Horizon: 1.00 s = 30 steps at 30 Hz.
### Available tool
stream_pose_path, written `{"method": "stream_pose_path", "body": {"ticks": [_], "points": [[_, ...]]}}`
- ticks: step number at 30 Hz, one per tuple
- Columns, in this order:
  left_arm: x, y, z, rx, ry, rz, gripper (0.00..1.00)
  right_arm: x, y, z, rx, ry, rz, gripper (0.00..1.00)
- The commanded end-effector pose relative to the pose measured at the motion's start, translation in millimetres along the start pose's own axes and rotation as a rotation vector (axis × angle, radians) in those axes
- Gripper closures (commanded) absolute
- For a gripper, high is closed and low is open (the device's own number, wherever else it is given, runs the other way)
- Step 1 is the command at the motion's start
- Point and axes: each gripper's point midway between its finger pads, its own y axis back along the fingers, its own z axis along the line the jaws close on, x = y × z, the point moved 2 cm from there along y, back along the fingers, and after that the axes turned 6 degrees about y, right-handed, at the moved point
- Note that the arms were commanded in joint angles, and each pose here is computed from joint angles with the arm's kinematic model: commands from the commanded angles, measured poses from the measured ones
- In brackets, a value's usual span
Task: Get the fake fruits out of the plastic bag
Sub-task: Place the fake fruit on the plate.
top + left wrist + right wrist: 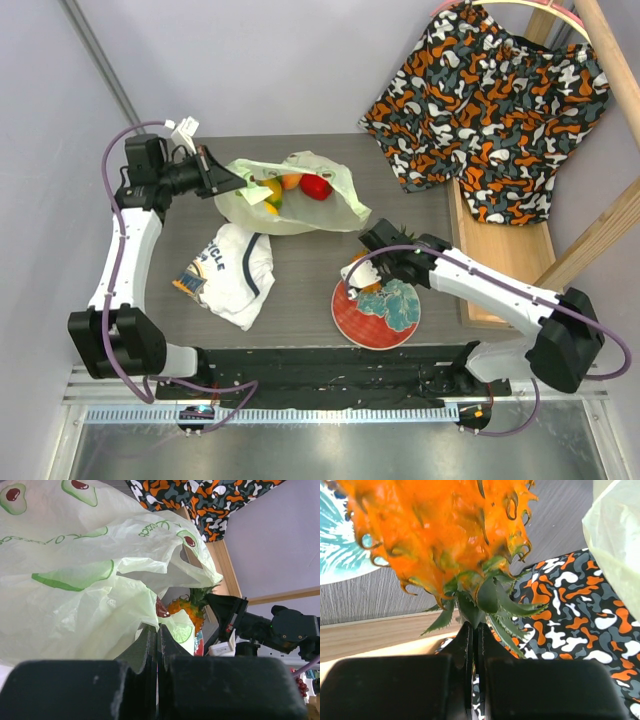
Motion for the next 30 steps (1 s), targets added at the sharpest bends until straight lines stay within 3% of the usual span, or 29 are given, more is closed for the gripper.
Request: {"method": "stream_pose_path", "body": {"ticks": [1, 6, 15, 20, 23, 30], "points": [[-1.8, 11.5, -15.8, 0.027, -0.068, -0.039, 1.0, -2.9, 5.2, -17.5, 0.045, -0.041, 0.03, 0.99], [2.1, 14.5, -16.9, 0.02, -0.075, -0.04, 1.0, -6.1, 7.9, -20.6, 0.057, 0.047, 0.14, 0.98], [1.6, 16.8, -17.2, 0.016, -0.083, -0.051, 0.99, -19.0, 5.6, -8.7, -0.021, -0.014, 0.125, 0.95], [1.4, 18.5, -20.1, 0.02, -0.087, -0.054, 0.99, -28.7, -16.6, 29.4, -0.204, -0.252, 0.122, 0.98], [2.0, 19.3, -19.8, 0.016, -0.086, -0.054, 0.99, -34.5, -18.0, 29.5, -0.241, -0.382, 0.068, 0.98], [4.5, 17.4, -15.6, 0.012, -0.071, -0.049, 0.99, -31.2, -19.8, 30.0, -0.274, -0.529, 0.034, 0.99]]}}
